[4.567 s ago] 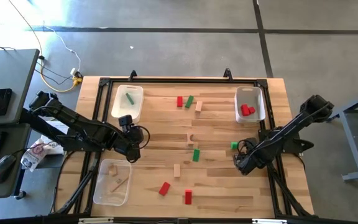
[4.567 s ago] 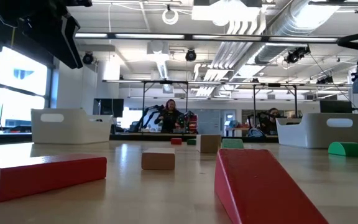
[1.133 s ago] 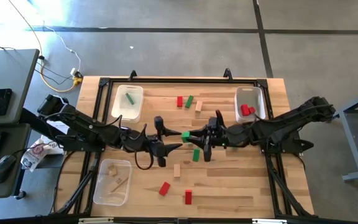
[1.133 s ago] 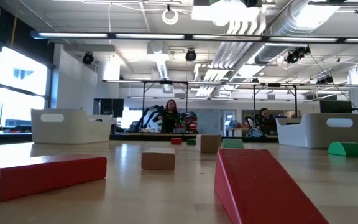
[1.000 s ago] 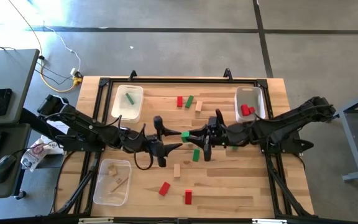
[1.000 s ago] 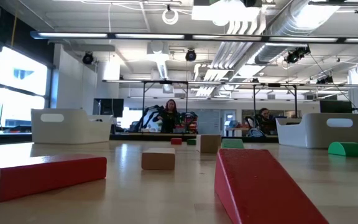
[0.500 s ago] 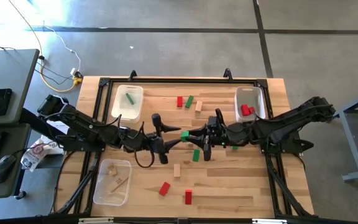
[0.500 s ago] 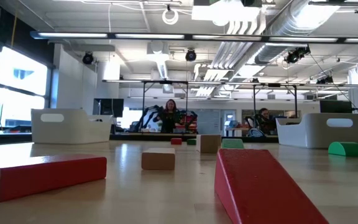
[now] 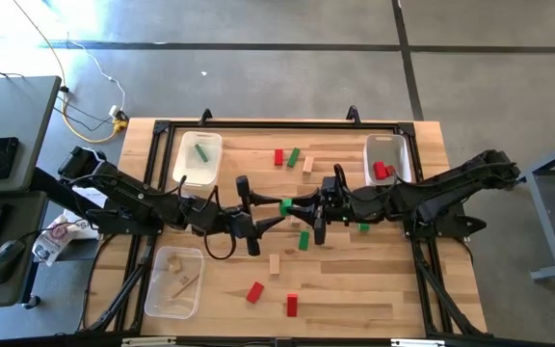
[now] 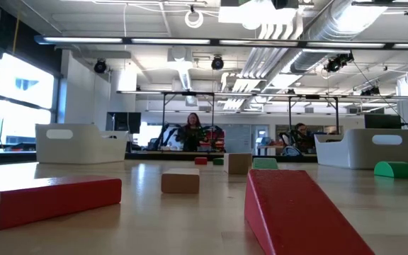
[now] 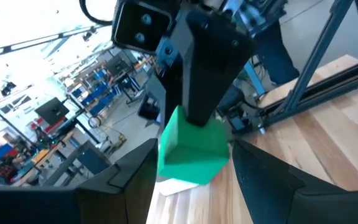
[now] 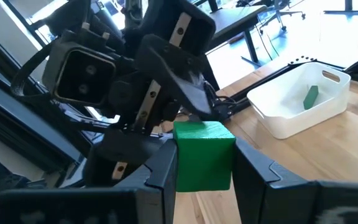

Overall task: Sort & place blocks by color
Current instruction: Put the green block into the white bin

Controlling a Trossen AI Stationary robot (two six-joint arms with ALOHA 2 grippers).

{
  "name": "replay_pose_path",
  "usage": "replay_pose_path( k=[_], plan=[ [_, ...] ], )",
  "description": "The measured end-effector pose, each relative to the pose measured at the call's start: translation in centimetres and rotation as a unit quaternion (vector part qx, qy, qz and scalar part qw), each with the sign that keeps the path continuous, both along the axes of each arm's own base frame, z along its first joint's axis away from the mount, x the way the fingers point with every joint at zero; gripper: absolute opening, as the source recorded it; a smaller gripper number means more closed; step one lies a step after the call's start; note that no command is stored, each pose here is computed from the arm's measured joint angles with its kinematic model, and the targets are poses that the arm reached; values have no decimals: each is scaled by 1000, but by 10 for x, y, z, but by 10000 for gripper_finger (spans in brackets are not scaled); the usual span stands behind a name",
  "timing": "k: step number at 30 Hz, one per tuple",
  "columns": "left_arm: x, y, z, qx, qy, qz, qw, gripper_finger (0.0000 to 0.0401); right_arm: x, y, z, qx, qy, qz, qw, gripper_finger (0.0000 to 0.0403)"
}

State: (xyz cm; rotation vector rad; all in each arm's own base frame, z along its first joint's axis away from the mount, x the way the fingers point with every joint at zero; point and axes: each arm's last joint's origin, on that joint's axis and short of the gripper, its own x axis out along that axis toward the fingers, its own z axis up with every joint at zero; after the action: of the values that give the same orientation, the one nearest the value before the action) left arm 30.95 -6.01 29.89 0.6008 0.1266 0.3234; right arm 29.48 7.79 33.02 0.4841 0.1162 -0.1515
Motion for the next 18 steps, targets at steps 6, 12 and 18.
replay_pose_path(
  k=[6, 12, 18],
  plan=[
    [0, 2, 1, 4, -3, 2, 1000, 195, 2, -5, 2, 4, -10, -2, 1000, 92],
    [1, 4, 2, 4, -4, 9, 1000, 194, 3, -9, 3, 18, -19, 7, 1000, 92],
    [1, 7, 1, 4, -3, 12, 1000, 163, 3, -9, 3, 19, -20, 7, 1000, 92]
  ],
)
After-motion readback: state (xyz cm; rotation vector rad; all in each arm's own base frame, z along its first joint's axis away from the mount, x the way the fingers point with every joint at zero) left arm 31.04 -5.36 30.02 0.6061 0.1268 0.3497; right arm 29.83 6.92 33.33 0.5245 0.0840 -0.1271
